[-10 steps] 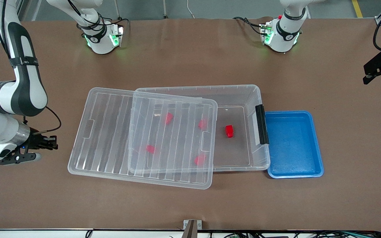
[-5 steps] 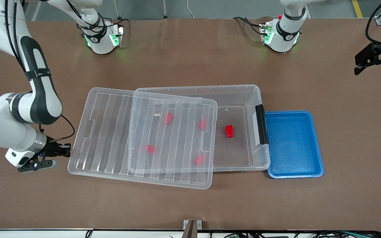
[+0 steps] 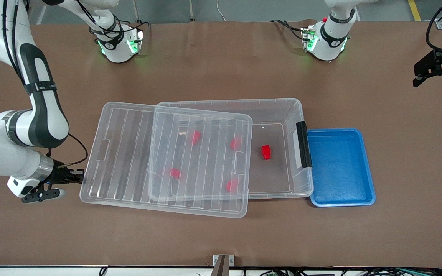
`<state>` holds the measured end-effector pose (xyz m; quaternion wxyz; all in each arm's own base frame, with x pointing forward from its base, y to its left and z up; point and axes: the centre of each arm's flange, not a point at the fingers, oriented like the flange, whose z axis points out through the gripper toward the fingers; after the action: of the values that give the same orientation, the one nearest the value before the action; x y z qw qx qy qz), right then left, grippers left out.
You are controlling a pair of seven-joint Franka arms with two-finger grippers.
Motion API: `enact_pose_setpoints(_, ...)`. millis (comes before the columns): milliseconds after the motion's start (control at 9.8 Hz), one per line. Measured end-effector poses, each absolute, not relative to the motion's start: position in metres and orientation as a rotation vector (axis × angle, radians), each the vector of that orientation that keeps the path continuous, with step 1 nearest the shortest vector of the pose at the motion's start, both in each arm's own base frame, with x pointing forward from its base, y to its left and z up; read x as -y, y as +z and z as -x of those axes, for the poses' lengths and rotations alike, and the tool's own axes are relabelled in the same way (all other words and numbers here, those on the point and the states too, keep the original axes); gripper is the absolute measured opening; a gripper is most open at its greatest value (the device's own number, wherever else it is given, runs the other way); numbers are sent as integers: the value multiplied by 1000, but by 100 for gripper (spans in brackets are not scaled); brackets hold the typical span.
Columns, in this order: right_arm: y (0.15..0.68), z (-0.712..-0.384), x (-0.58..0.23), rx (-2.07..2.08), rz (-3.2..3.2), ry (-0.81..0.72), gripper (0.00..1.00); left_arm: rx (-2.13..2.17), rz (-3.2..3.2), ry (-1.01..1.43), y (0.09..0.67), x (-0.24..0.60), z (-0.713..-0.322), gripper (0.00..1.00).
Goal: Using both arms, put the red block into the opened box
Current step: 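Push the clear lid back over the box with the right gripper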
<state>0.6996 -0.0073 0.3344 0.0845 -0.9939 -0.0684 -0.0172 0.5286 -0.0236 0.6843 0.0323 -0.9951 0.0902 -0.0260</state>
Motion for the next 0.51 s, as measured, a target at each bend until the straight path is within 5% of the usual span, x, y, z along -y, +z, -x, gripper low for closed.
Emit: enact_pose_setpoints(510, 323, -705, 3, 143, 2896, -32, 1, -275, 3065, -74, 682, 22, -530, 100)
